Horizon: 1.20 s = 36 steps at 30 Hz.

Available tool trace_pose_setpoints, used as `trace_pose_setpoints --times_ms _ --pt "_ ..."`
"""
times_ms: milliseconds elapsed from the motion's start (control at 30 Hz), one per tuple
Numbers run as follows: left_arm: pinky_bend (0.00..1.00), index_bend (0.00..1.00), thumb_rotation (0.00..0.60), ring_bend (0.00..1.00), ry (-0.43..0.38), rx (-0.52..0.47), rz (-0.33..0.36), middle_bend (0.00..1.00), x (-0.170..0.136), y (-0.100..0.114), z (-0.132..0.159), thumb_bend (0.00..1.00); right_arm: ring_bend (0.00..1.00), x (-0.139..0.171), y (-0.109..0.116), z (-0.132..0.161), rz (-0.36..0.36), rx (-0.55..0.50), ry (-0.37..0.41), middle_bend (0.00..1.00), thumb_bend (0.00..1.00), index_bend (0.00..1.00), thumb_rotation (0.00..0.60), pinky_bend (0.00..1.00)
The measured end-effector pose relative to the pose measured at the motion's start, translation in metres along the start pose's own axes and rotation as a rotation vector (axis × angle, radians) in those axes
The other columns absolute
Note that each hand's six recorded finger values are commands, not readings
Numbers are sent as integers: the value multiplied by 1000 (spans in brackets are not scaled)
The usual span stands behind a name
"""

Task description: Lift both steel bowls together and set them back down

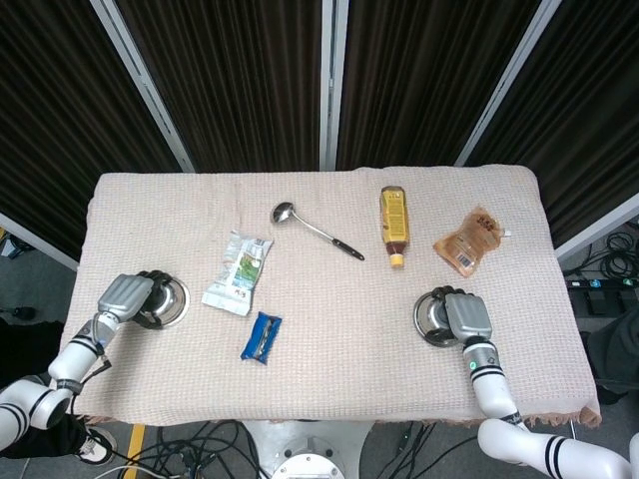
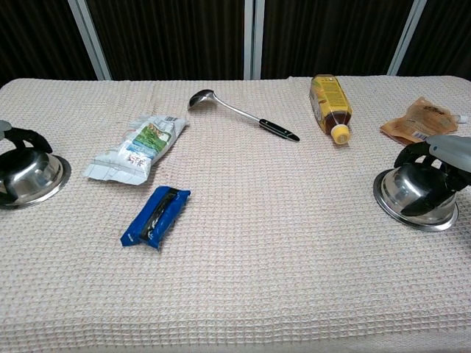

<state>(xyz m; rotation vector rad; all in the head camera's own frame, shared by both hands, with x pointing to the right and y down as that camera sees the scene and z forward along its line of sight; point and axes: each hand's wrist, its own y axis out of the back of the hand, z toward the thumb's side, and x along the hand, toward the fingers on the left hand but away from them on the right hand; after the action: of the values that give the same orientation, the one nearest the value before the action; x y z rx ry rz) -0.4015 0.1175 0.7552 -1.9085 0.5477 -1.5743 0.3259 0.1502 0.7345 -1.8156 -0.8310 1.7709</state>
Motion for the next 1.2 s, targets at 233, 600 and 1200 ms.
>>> trace_pose_setpoints --times_ms 233,600,1200 --pt "604 487 600 433 -12 -52 264 486 -11 47 2 0 352 5 25 5 -123 -138 64 418 102 597 600 460" --pt "628 488 600 464 -192 -753 682 493 -49 110 43 0 352 7 55 32 -295 -795 339 417 125 599 600 460" --pt "622 503 600 461 -473 -1244 428 493 -31 101 173 0 351 -27 47 217 205 -1531 794 417 141 599 600 460"
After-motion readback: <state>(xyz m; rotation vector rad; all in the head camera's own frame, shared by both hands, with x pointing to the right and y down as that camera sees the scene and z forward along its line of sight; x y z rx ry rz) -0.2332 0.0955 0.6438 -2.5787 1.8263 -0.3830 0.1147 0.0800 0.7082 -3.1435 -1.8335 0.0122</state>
